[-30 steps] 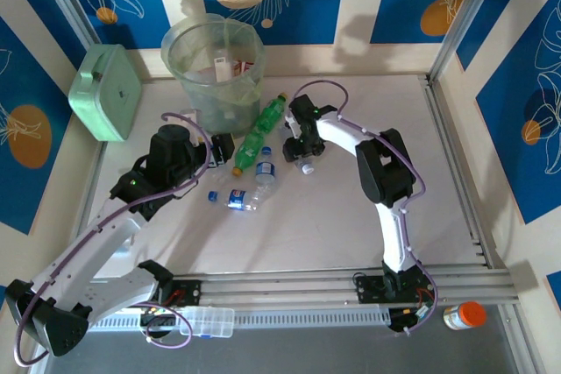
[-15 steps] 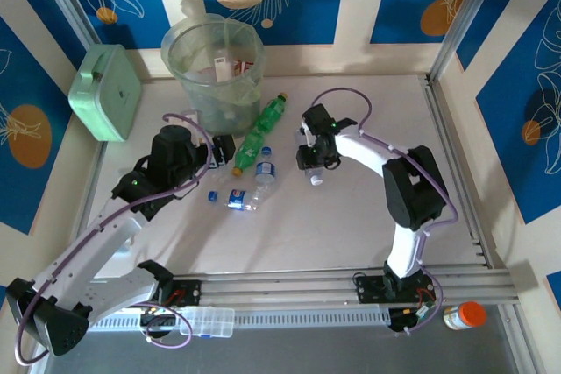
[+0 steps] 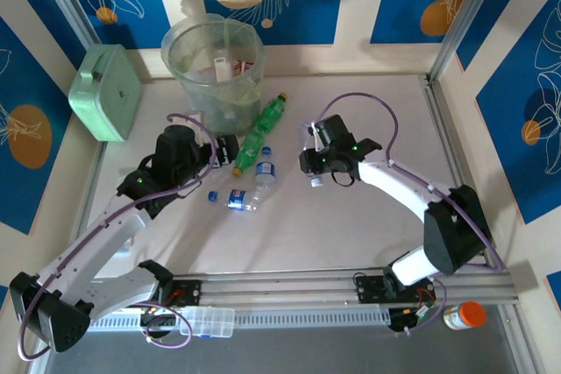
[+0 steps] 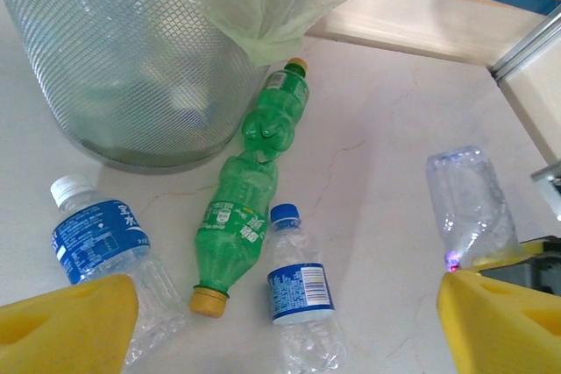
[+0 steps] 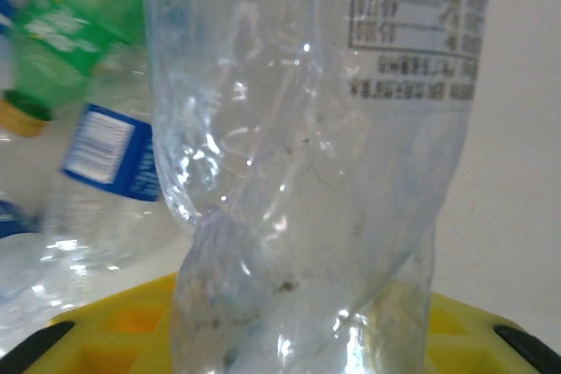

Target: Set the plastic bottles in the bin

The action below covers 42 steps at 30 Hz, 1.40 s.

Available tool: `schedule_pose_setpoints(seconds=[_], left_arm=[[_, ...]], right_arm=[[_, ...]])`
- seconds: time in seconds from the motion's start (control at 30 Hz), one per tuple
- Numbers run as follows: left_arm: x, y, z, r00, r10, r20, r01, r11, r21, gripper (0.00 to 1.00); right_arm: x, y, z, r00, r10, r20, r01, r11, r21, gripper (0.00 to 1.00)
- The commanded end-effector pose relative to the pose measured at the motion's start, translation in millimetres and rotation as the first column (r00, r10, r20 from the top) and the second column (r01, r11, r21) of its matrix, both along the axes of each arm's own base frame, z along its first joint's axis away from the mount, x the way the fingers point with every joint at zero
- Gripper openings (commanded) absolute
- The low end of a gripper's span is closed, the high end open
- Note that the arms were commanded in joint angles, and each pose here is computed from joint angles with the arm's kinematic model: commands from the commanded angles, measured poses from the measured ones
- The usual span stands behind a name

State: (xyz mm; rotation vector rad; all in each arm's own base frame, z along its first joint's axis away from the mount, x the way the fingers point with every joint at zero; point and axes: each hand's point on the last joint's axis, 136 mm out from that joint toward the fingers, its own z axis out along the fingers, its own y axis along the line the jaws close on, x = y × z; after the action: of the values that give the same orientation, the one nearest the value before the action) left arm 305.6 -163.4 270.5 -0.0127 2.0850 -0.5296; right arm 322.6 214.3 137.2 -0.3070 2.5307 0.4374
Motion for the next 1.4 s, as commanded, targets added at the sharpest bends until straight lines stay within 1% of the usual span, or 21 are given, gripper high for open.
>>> schedule_pose_setpoints(seconds=[0.0, 0.1, 0.13, 0.27, 0.37, 0.43, 0.53, 0.6, 0.77, 0.87, 0.97, 1.07, 1.13, 1.23, 1.3, 1.37], left_arm=[[-4.6, -19.4, 0.2, 0.995, -0.099, 0.006, 0.099, 0.994, -0.044, 0.92], [-13.4, -38.7, 8.2, 0.977, -0.213, 0.021, 0.214, 0.972, -0.095, 0.93], [-16.9, -46.1, 13.6, 0.966, -0.256, 0.038, 0.259, 0.959, -0.118, 0.93], [-28.8, -67.6, 31.7, 0.928, -0.363, 0.084, 0.373, 0.9, -0.225, 0.94], [-37.5, -90.6, 45.6, 0.879, -0.462, 0.114, 0.472, 0.813, -0.342, 0.96], [-39.5, -104.6, 52.9, 0.848, -0.513, 0.129, 0.516, 0.749, -0.414, 0.97], [-39.4, -122.0, 61.3, 0.808, -0.568, 0.154, 0.562, 0.668, -0.488, 0.98], [-39.6, -132.6, 63.9, 0.784, -0.6, 0.16, 0.588, 0.633, -0.504, 1.0], [-43.9, -156.5, 63.1, 0.728, -0.662, 0.176, 0.648, 0.582, -0.491, 0.99], [-48.1, -168.7, 62.4, 0.685, -0.704, 0.188, 0.687, 0.537, -0.489, 0.99], [-49.2, -175.6, 65.4, 0.656, -0.722, 0.219, 0.711, 0.492, -0.503, 0.99], [-44.6, -181.2, 59.7, 0.655, -0.726, 0.209, 0.705, 0.487, -0.516, 0.99], [-44.3, -187.0, 58.9, 0.641, -0.737, 0.215, 0.711, 0.465, -0.528, 0.99], [-38.7, -191.3, 54.5, 0.652, -0.73, 0.204, 0.7, 0.476, -0.532, 0.99], [-39.8, -194.5, 58.8, 0.642, -0.731, 0.231, 0.712, 0.457, -0.533, 0.99], [-44.6, -200.2, 63.8, 0.618, -0.743, 0.255, 0.732, 0.428, -0.53, 0.99]], right_arm=[[-11.6, 12.5, 26.3, 0.998, 0.031, 0.062, -0.036, 0.997, 0.074, 0.26], [-25.0, 17.1, 49.5, 0.994, 0.056, 0.098, -0.07, 0.987, 0.148, 0.26], [-30.6, 18.6, 56.8, 0.992, 0.066, 0.107, -0.084, 0.981, 0.173, 0.25], [-53.3, 24.2, 83.2, 0.98, 0.115, 0.165, -0.156, 0.952, 0.263, 0.25], [-70.1, 25.7, 100.7, 0.967, 0.148, 0.206, -0.21, 0.922, 0.325, 0.25], [-80.9, 26.2, 111.1, 0.957, 0.172, 0.233, -0.248, 0.901, 0.355, 0.24], [-92.0, 24.8, 117.9, 0.948, 0.197, 0.251, -0.282, 0.884, 0.372, 0.24], [-98.3, 24.9, 122.7, 0.941, 0.21, 0.266, -0.304, 0.87, 0.388, 0.24], [-109.1, 26.3, 132.8, 0.931, 0.233, 0.281, -0.339, 0.838, 0.427, 0.24], [-118.1, 29.7, 138.3, 0.919, 0.264, 0.292, -0.376, 0.809, 0.452, 0.24], [-122.2, 28.8, 139.9, 0.916, 0.27, 0.298, -0.385, 0.801, 0.459, 0.24], [-123.8, 27.7, 137.2, 0.915, 0.271, 0.298, -0.387, 0.799, 0.461, 0.24], [-125.3, 27.8, 136.2, 0.914, 0.276, 0.298, -0.391, 0.796, 0.463, 0.24], [-125.6, 27.8, 133.5, 0.914, 0.274, 0.299, -0.39, 0.794, 0.467, 0.24], [-126.2, 27.8, 133.1, 0.914, 0.274, 0.3, -0.391, 0.791, 0.47, 0.24], [-126.0, 28.6, 132.3, 0.914, 0.274, 0.298, -0.391, 0.789, 0.475, 0.24]])
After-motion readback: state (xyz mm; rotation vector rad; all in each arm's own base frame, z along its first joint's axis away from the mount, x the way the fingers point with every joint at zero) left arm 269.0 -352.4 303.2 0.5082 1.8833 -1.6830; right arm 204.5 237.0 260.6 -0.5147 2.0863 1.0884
